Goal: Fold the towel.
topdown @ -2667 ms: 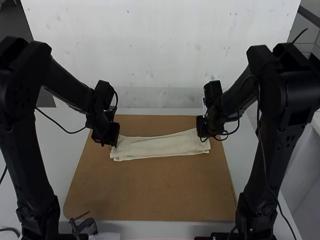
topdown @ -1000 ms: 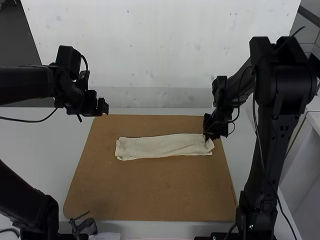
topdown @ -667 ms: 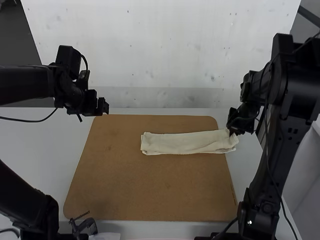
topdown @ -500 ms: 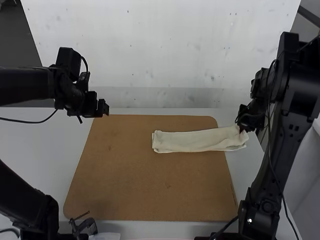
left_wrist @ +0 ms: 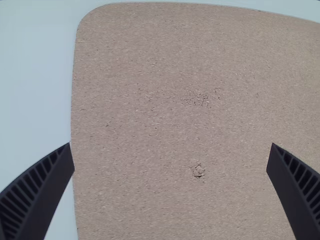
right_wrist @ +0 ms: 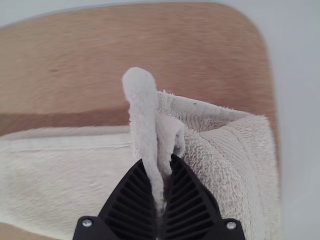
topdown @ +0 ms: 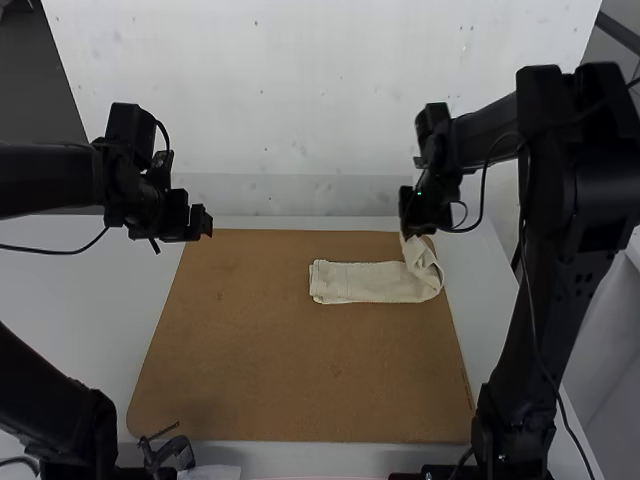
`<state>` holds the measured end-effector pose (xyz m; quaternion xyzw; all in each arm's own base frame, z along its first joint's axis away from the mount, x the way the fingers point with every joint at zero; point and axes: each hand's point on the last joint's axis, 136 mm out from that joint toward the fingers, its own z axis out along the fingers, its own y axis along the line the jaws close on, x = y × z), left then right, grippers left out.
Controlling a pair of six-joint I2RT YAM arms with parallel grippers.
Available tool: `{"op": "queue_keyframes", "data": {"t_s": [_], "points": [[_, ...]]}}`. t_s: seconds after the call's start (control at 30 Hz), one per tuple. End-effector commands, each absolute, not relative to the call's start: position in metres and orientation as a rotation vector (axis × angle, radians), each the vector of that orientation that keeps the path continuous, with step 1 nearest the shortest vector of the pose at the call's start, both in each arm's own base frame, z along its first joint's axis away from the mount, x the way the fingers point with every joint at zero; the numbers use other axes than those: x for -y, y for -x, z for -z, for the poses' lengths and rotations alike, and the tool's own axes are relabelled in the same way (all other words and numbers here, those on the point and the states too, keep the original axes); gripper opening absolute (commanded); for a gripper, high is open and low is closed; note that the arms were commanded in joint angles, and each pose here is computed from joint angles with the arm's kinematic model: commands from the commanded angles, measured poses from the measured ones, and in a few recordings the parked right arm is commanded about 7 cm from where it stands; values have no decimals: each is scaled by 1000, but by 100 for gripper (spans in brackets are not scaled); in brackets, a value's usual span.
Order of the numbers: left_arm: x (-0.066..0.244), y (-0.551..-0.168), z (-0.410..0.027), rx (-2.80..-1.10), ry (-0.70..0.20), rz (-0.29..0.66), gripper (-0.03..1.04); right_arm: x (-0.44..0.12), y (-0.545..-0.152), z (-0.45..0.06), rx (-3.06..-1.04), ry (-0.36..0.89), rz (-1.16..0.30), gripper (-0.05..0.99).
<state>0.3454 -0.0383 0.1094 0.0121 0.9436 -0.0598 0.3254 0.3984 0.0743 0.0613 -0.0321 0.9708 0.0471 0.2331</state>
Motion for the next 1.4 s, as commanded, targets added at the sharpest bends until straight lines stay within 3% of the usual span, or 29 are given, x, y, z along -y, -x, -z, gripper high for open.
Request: {"op": "queue_keyframes", "data": {"t_s": [0.0,0.27,0.57,0.7,0.83,0.97,1.07,1.1,1.37], "points": [[26,-346,-121,-2424,-39,131,100,-122,-392,-70,-2652,104,-125,2],[12,-342,-120,-2420,-7,113,100,-213,-376,-61,-2666,255,-149,1],[10,-340,-117,-2420,-4,109,100,-241,-374,-47,-2677,300,-124,2],[8,-341,-115,-2415,1,109,100,-244,-379,-70,-2609,278,-184,51],[7,-342,-114,-2412,4,107,100,-247,-383,-123,-2498,248,-277,52],[8,-342,-116,-2408,2,107,100,-235,-387,-161,-2437,210,-328,49],[9,-342,-118,-2402,-2,109,100,-225,-382,-147,-2478,211,-296,9],[9,-342,-118,-2402,-4,109,100,-223,-379,-137,-2500,218,-281,1],[12,-339,-112,-2416,-12,114,100,-224,-344,-68,-2654,313,-199,1]]}}
